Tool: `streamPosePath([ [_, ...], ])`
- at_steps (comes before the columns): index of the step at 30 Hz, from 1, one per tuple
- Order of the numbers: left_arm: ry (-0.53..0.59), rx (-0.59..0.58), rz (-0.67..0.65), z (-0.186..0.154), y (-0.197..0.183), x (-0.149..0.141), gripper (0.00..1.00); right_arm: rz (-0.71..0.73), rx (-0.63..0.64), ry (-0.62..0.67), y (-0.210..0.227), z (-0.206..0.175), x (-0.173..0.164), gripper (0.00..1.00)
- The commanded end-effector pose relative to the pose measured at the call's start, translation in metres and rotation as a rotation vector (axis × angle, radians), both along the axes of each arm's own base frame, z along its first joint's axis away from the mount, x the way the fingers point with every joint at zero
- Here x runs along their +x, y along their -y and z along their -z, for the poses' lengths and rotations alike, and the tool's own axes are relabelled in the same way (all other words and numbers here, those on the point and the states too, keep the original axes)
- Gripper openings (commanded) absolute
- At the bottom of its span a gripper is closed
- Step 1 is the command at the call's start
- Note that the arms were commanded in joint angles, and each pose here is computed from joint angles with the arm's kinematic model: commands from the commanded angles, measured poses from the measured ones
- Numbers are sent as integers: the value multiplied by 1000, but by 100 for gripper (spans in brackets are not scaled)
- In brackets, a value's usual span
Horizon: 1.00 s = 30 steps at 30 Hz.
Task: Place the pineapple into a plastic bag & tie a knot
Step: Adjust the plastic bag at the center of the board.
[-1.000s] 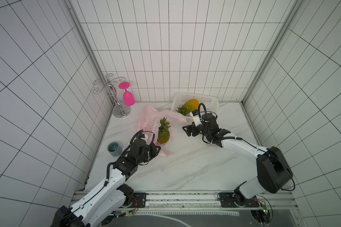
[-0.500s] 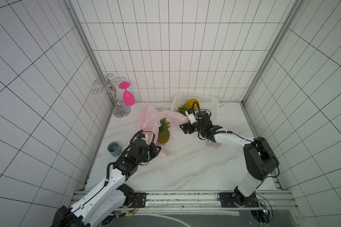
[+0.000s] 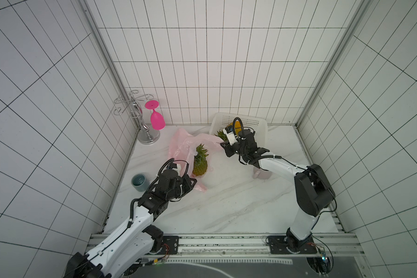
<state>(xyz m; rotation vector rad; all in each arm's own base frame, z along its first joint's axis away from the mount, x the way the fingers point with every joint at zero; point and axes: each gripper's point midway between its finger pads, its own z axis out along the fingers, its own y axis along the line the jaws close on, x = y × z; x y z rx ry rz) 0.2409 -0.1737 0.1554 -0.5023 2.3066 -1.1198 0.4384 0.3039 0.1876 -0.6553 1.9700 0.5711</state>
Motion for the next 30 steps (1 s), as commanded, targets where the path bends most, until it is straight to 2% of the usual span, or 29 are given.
streamPosePath([
  [1,78,-51,17,-37,6,7,0,-20,73,97,-9,-73,8,0],
  [4,131,-71,37,-68,8,6,0,-15,110,121,-4,-117,-6,0],
  [12,348,-96,37,-191,-5,-10,0,10,193,175,21,-246,-49,0],
  [16,410,-98,45,-230,-9,-17,0,30,220,205,35,-289,-64,0],
  [18,430,-74,40,-239,-13,-17,0,44,223,210,40,-301,-67,0],
  [21,434,-12,14,-237,-21,-14,0,69,212,204,46,-301,-67,0],
  [24,422,21,2,-226,-25,-11,0,95,185,181,51,-285,-63,0],
  [27,386,36,36,-198,-19,-6,0,114,147,130,53,-256,-56,0],
  [30,372,8,100,-172,-7,-7,0,105,105,39,50,-204,-56,0],
])
